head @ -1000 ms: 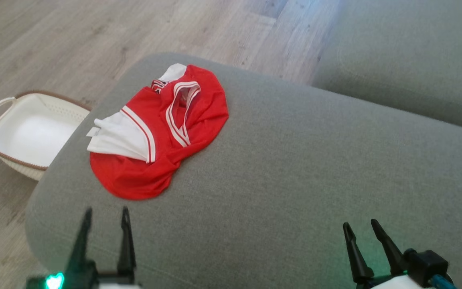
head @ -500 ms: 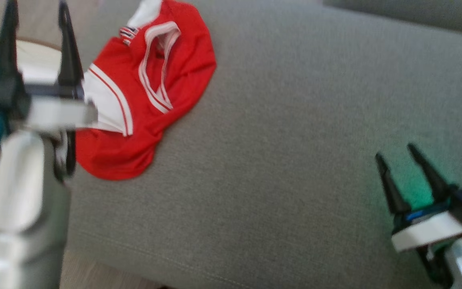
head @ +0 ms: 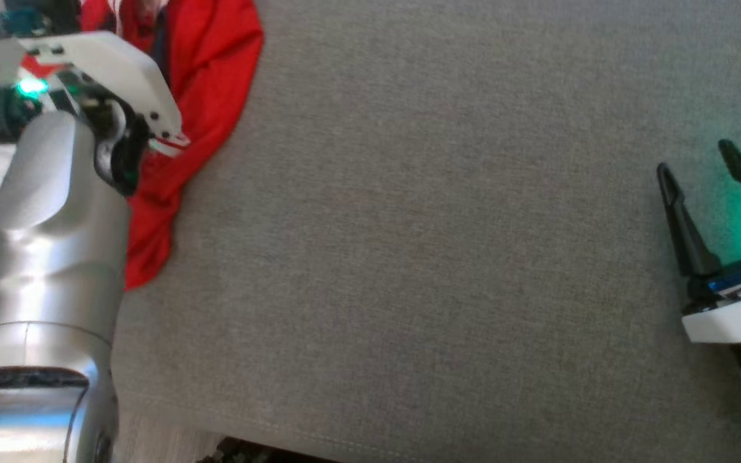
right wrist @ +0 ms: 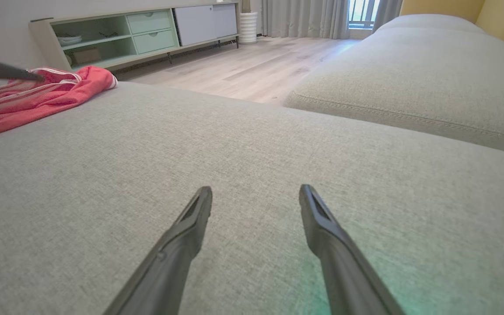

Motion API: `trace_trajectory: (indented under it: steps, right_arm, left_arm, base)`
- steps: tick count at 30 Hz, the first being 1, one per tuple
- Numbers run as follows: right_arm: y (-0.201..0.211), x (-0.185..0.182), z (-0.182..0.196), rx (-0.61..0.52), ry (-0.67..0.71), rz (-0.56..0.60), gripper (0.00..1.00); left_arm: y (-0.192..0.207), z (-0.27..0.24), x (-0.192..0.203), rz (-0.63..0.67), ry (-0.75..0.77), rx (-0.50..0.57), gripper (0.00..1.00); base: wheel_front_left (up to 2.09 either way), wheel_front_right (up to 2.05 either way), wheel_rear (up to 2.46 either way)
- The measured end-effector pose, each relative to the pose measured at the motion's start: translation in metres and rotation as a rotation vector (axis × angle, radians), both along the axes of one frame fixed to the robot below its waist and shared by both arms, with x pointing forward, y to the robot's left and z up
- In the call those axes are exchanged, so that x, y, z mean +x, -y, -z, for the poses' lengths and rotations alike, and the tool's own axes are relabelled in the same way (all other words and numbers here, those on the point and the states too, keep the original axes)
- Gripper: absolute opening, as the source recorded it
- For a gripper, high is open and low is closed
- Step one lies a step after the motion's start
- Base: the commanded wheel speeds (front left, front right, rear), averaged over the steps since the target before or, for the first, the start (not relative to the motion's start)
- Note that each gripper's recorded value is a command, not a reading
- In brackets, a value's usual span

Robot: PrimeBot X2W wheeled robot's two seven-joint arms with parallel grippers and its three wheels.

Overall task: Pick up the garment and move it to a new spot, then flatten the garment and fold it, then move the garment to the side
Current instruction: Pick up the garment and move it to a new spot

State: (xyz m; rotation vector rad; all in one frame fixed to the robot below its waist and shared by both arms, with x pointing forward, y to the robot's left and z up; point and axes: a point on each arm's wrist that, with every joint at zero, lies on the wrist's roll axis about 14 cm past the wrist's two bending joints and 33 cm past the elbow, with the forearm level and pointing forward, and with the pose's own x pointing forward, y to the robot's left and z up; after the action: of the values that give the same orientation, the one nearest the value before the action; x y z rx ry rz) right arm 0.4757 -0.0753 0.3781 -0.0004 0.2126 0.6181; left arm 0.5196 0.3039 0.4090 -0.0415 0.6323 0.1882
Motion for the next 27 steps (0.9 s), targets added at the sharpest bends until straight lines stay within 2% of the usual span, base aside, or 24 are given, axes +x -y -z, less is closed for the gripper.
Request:
trace_trajectory:
  steps: [3, 5, 6, 7, 8, 16, 22, 27]
  right_arm:
    - [0.009, 0.004, 0.003, 0.007, -0.01, 0.031, 1.0]
    - [0.014, 0.005, 0.004, 0.007, -0.01, 0.045, 1.0]
    - [0.017, 0.005, 0.004, 0.006, -0.009, 0.053, 1.0]
    - [0.019, 0.005, 0.005, 0.004, -0.01, 0.058, 1.0]
    - [0.02, 0.005, 0.004, 0.004, -0.009, 0.062, 1.0]
    - [0.013, -0.002, -0.006, 0.016, -0.003, 0.058, 1.0]
    - [-0.008, -0.017, -0.032, 0.074, 0.036, 0.048, 1.0]
    - [-0.007, -0.028, -0.061, 0.118, 0.078, 0.095, 1.0]
  left_arm:
    - [0.007, 0.047, -0.016, -0.035, -0.148, -0.085, 1.0]
    - [0.006, 0.058, -0.018, -0.042, -0.167, -0.087, 1.0]
    - [0.004, 0.058, -0.015, -0.041, -0.165, -0.084, 0.77]
    - [0.004, 0.058, -0.012, -0.039, -0.162, -0.082, 0.15]
    - [0.004, 0.057, -0.009, -0.039, -0.152, -0.079, 0.0]
    - [-0.004, 0.021, 0.001, -0.017, 0.013, -0.014, 0.0]
    - [-0.011, -0.068, 0.027, 0.039, 0.238, 0.078, 0.0]
    - [0.02, -0.144, 0.041, 0.144, 0.414, 0.108, 0.0]
  base:
    - [0.0, 0.0, 0.0]
    - [0.0, 0.0, 0.0]
    - [0.0, 0.0, 0.0]
    - [0.0, 0.0, 0.0]
    - [0.0, 0.0, 0.0]
    - [0.0, 0.0, 0.0]
    - [0.0, 0.0, 0.0]
    - [0.0, 0.0, 0.0]
